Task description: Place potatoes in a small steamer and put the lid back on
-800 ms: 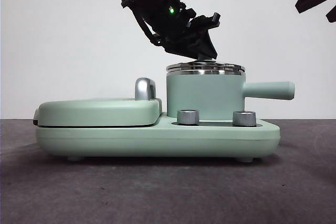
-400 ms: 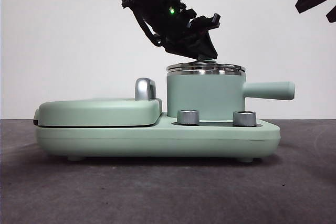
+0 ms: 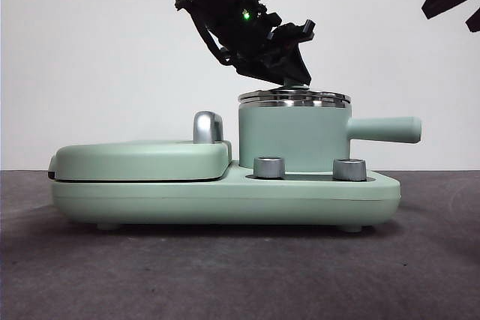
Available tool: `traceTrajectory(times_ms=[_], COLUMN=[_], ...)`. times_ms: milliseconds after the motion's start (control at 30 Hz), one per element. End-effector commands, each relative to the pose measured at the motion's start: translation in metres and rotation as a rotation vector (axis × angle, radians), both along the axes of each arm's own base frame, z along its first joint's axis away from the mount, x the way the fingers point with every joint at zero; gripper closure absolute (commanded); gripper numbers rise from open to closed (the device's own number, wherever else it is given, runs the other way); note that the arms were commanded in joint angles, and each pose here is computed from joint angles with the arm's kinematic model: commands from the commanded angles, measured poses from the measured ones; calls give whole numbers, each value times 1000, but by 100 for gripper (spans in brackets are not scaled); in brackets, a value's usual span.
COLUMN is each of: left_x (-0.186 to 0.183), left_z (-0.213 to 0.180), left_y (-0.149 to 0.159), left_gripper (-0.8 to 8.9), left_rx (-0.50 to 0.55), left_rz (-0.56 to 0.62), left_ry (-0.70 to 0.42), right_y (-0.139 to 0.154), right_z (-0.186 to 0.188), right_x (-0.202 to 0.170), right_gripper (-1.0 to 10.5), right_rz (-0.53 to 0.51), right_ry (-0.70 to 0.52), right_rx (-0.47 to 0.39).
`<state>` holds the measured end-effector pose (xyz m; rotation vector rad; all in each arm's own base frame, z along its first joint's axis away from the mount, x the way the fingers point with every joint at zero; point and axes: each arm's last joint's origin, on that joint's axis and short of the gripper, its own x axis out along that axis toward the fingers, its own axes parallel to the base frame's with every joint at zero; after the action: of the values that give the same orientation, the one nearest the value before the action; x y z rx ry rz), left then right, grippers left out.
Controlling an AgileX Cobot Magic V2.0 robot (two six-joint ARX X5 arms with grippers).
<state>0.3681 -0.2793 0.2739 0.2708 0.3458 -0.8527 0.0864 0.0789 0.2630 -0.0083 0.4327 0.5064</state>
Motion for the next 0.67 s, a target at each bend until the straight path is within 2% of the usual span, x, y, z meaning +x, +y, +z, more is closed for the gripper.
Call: traceTrajectory(times_ms=[33, 133, 367, 500, 667], left_x=[5, 4, 0, -7, -16], left_z=[-22, -19, -4, 15, 49], left_y=[-5, -4, -1, 4, 18], left_gripper=[705, 612, 496, 493, 493], left_rx=[71, 66, 40, 1, -113], left_rz=[-13, -14, -8, 1, 36], left_ry=[34, 29, 10, -10, 2], right_y=[1, 1, 1, 1, 1], right_z=[1, 1, 1, 1, 1], right_x=[0, 0, 0, 0, 0], right_gripper=[662, 662, 662, 662, 662], right_rz=[1, 1, 1, 1, 1], right_ry=[-1, -1, 0, 0, 0], right_rx=[14, 14, 14, 14, 14])
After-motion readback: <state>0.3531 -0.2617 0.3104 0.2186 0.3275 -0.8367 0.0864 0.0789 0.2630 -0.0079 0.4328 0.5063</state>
